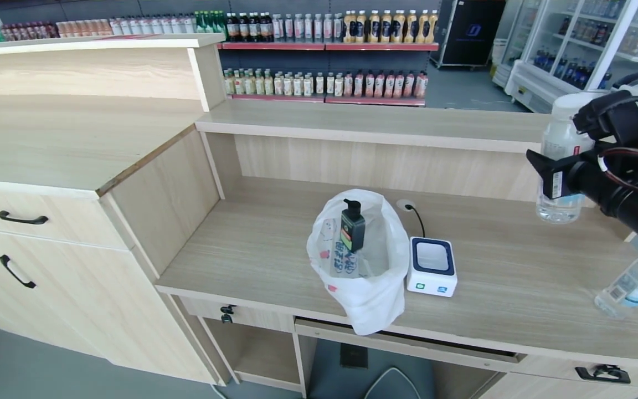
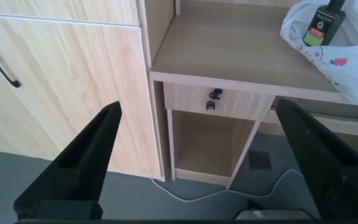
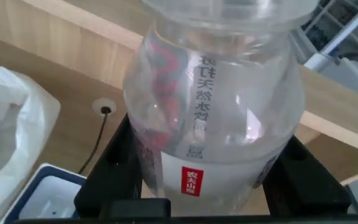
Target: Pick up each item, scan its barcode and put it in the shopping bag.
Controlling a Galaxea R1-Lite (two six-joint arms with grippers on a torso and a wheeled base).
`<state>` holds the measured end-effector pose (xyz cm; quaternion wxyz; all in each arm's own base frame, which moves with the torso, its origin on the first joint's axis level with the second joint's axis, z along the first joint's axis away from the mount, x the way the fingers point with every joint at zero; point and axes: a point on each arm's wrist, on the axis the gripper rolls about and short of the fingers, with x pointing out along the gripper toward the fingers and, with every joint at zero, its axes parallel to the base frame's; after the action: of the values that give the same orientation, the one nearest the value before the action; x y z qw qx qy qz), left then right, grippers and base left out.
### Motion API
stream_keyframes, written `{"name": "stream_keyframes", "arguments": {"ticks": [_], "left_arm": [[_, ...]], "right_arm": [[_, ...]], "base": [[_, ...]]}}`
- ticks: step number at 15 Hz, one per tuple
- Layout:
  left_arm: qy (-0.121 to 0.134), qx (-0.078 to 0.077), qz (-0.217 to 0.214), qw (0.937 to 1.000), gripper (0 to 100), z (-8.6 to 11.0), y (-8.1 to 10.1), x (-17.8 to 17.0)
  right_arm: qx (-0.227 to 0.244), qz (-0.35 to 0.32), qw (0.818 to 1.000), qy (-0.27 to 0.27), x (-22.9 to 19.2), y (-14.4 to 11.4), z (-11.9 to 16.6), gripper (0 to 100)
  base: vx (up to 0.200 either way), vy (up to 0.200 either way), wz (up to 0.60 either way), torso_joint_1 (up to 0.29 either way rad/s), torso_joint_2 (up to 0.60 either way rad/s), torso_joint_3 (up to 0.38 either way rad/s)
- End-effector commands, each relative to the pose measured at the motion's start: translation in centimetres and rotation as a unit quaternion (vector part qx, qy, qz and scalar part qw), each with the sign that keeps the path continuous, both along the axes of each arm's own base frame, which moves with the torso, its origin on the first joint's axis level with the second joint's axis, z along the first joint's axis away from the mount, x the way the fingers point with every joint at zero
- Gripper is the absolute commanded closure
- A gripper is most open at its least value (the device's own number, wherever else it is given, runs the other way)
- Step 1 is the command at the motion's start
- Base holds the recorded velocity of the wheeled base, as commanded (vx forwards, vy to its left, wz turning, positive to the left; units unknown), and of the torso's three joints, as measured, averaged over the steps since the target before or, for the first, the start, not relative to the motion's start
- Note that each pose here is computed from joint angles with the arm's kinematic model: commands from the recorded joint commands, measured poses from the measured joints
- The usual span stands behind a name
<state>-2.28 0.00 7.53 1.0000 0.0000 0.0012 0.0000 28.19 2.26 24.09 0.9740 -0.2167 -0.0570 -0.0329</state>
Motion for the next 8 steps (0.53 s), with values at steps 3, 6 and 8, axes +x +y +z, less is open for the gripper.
{"name": "stream_keyframes", "arguments": {"ticks": [3, 6, 8], "left_arm": [[0.000, 0.000, 0.000, 1.0000, 0, 0.0, 0.0, 0.0], [0.000, 0.000, 0.000, 1.0000, 0, 0.0, 0.0, 0.0], [0.000, 0.000, 0.000, 1.0000, 0, 0.0, 0.0, 0.0]], "right_arm": [[0.002, 0.094, 0.996, -0.007, -0.1, 2.2, 0.9, 100], [0.060, 0.186, 0.979, 0.053, 0.8, 4.3, -1.3, 100], [0.088, 0.199, 0.973, 0.078, 1.4, 5.2, -2.6, 100]], "base": [[0.000, 0.000, 0.20, 0.001, 0.00, 0.002], [0.000, 0.000, 0.00, 0.000, 0.00, 0.000], [0.000, 0.000, 0.00, 0.000, 0.00, 0.000]]}}
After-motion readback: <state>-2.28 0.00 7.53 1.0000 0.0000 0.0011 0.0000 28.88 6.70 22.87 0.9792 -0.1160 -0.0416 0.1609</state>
